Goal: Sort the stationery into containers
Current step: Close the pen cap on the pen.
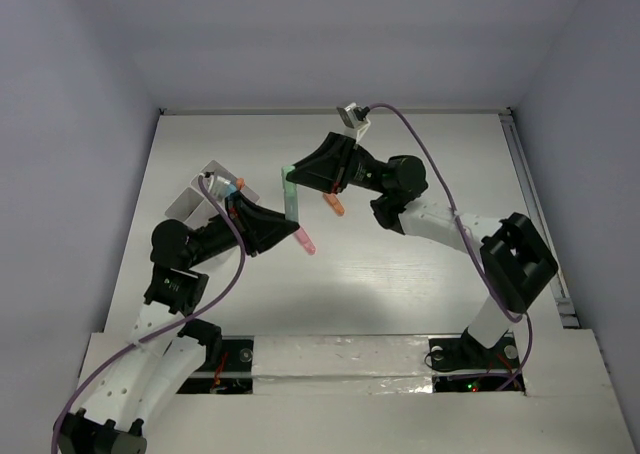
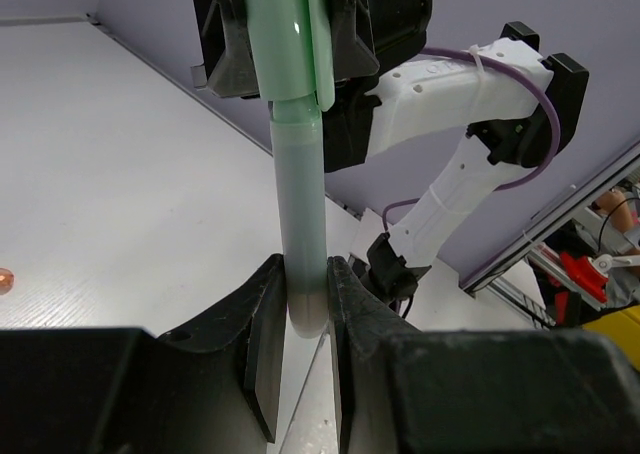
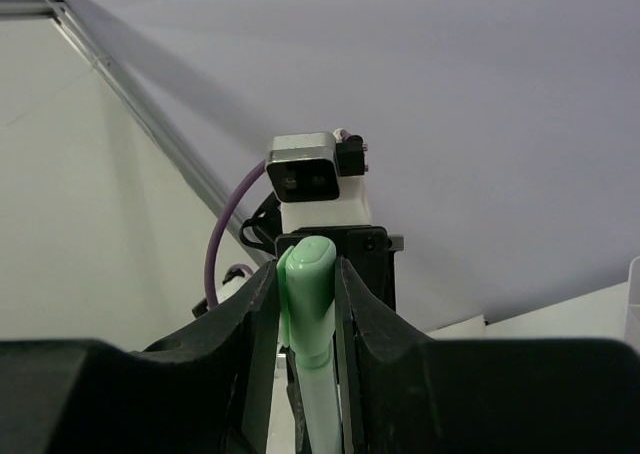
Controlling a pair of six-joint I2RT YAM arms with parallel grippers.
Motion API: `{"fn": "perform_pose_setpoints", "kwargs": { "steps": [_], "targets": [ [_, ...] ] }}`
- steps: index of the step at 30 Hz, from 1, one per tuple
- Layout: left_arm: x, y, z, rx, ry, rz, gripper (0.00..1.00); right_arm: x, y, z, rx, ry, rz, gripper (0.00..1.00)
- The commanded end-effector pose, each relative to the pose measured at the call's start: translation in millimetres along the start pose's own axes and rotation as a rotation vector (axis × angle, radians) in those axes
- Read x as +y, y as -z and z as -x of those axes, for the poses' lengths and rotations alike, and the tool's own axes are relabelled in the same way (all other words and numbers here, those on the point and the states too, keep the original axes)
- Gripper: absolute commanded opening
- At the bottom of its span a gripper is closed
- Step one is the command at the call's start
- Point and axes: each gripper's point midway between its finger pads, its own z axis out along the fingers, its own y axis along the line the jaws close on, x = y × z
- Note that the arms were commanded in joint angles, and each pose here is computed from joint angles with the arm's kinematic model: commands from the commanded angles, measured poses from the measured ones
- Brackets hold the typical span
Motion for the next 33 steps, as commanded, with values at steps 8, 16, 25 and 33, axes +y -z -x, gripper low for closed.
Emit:
{"fn": "perform_pose_setpoints", "kwargs": {
  "steps": [8, 16, 25, 33],
  "targets": [
    [-60.1, 1.4, 73.6, -0.228, -0.254, -0.136, 0.00, 28.8, -7.9, -18.7, 0.067, 0.018, 0.153, 0.00],
    [-72.8, 3.5, 95.7, -0.266, -0.375, -0.112, 0.00, 33.1, -10.0, -27.0, 0.083, -0.053, 0.178, 0.00],
    [-70.8, 2.4, 118.4, -0.325, -0.403, -0.045, 0.00, 40.8, -17.2, -48.7, 0.124, -0.037, 0.188, 0.00],
    [-80.9, 7.1, 133.0, -0.420, -0.408, -0.070, 0.00, 52.0, -14.9, -45.6, 0.039, 0.042, 0.193, 0.00]
  ]
}}
